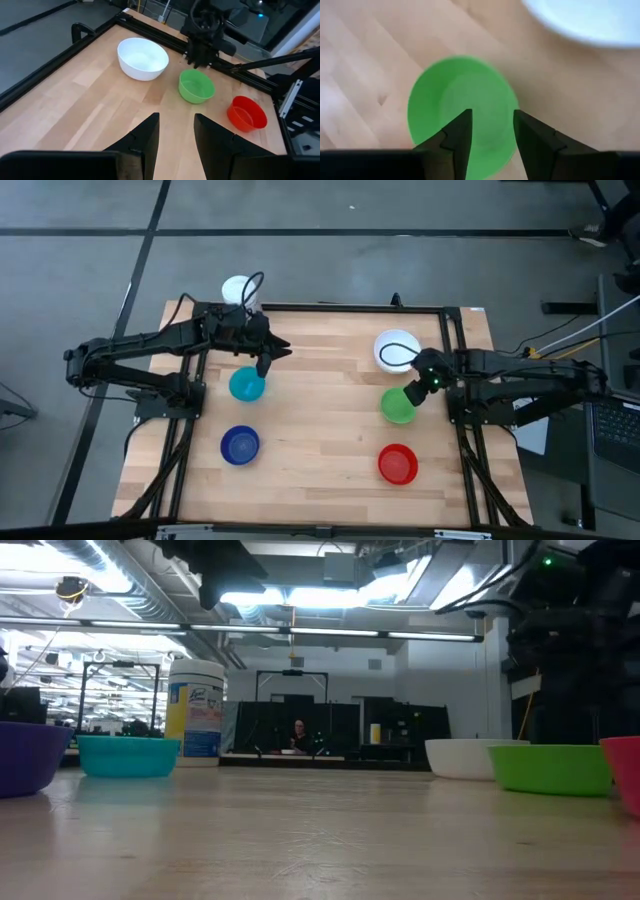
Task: Nest bowls inside each other
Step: Stack the green bowl on top of the white bowl
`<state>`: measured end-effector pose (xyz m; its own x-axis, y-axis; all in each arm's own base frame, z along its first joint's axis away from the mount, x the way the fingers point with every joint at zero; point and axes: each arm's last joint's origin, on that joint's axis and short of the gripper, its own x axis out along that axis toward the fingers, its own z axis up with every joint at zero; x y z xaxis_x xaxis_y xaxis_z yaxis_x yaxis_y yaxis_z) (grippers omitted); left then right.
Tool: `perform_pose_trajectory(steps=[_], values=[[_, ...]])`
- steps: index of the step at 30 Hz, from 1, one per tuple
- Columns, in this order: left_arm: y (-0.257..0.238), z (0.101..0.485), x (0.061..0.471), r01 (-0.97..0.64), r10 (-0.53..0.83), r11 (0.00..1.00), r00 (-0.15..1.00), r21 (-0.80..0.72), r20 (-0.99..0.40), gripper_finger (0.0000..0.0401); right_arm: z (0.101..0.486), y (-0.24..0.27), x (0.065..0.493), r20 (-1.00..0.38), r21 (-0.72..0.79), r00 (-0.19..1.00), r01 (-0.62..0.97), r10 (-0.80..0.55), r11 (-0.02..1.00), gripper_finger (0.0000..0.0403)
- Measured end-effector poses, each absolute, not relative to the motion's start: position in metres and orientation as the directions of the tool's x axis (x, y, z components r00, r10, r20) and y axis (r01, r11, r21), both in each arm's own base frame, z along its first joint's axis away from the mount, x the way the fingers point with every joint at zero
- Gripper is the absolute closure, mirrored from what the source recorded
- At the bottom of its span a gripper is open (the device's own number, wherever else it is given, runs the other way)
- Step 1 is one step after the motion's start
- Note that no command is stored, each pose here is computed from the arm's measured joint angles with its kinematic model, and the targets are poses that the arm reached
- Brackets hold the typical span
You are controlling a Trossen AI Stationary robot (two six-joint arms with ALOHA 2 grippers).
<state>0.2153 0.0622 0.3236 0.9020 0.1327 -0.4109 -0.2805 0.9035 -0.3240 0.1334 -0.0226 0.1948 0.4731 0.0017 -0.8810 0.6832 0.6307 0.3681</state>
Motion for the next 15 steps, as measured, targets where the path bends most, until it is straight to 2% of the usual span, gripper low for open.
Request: perform_pose_trajectory(steps=[8,15], values=[[0.068,0.324,0.214,-0.288,0.145,0.904,0.901,-0.316,-0.408,0.0283,0.189,-0.028,0.124,-0.913,0.344,0.406,0.709,0.042,0.616,0.0252],[0.069,0.323,0.213,-0.293,0.149,0.903,0.899,-0.313,-0.412,0.0283,0.187,-0.027,0.125,-0.909,0.361,0.413,0.701,0.063,0.615,0.0252]])
